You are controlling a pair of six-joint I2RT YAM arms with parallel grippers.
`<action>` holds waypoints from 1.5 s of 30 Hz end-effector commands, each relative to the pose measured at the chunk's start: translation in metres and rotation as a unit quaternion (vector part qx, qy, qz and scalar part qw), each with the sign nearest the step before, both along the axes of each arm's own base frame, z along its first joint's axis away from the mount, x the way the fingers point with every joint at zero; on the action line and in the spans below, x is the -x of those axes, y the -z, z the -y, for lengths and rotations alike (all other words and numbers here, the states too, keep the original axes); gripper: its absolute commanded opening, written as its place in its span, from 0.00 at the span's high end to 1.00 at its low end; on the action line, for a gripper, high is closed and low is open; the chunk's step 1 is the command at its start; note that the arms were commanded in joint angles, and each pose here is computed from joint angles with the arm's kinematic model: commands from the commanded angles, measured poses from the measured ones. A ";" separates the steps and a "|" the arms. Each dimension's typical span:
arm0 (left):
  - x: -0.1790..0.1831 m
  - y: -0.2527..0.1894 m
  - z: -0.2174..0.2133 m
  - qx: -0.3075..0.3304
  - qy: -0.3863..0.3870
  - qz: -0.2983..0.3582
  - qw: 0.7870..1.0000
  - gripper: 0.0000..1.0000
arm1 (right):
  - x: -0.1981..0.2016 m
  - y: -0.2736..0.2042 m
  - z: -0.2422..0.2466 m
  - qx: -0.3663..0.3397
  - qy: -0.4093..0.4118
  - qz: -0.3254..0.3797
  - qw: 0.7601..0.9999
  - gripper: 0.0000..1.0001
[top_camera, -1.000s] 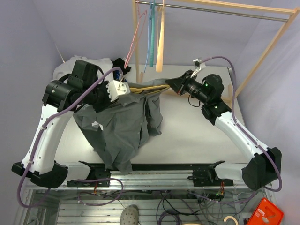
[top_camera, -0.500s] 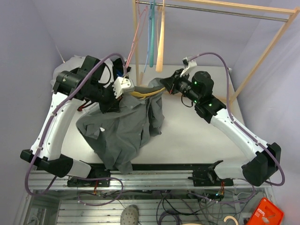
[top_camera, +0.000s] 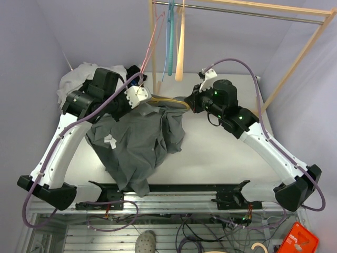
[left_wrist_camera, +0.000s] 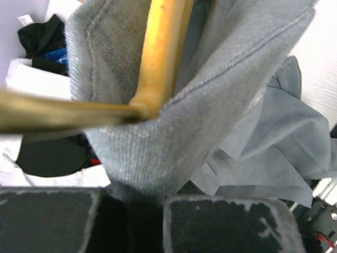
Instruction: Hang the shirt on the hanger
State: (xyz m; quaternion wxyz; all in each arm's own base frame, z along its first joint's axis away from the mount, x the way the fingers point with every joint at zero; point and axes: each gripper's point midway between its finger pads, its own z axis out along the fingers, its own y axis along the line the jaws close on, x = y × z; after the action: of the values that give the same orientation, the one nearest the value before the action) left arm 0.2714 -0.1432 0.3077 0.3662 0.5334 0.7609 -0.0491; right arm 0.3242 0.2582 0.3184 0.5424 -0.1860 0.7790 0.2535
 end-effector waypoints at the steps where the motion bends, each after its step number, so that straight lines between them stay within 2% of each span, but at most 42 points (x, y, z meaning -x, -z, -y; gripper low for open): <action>1: -0.035 0.041 -0.036 -0.111 -0.090 0.016 0.990 0.93 | 0.052 -0.134 -0.012 -0.121 -0.077 0.126 0.982 1.00; 8: -0.022 0.078 -0.028 -0.107 -0.080 -0.048 0.990 0.93 | 0.057 -0.177 -0.018 -0.180 -0.089 0.146 0.969 1.00; 13: -0.015 0.095 -0.022 -0.114 -0.078 -0.082 0.987 0.93 | 0.062 -0.190 -0.034 -0.204 -0.130 0.145 0.959 1.00; 19: -0.017 0.068 -0.007 -0.063 -0.067 -0.058 0.994 0.93 | 0.064 -0.164 -0.036 -0.187 -0.138 0.127 0.964 1.00; 26: -0.011 0.024 0.007 -0.007 -0.025 -0.015 1.000 0.93 | 0.088 -0.087 -0.024 -0.162 -0.150 0.069 0.973 1.00; 34: 0.026 -0.005 0.032 0.056 0.088 -0.023 0.994 0.93 | 0.088 -0.049 0.030 -0.161 -0.026 0.069 0.984 1.00; 39: 0.060 -0.026 0.038 0.078 0.176 -0.006 0.981 0.93 | 0.095 -0.037 0.033 -0.176 -0.028 0.059 0.982 1.00; 42: 0.062 -0.030 0.038 0.092 0.179 0.019 0.979 0.93 | 0.114 -0.037 0.021 -0.200 -0.087 0.058 0.974 1.00; 43: 0.063 -0.031 0.038 0.092 0.179 0.023 0.979 0.93 | 0.128 -0.034 0.011 -0.204 -0.133 0.048 0.969 0.91; 45: 0.062 -0.031 0.039 0.094 0.180 0.022 0.979 0.93 | 0.154 -0.023 -0.005 -0.206 -0.221 0.026 0.953 0.56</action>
State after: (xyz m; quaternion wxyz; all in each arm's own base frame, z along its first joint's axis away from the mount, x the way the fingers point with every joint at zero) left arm 0.2159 -0.1707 0.3226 0.3827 0.6115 0.6764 -0.1483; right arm 0.2123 0.2381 0.3392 0.5732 -0.1609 0.6816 0.4254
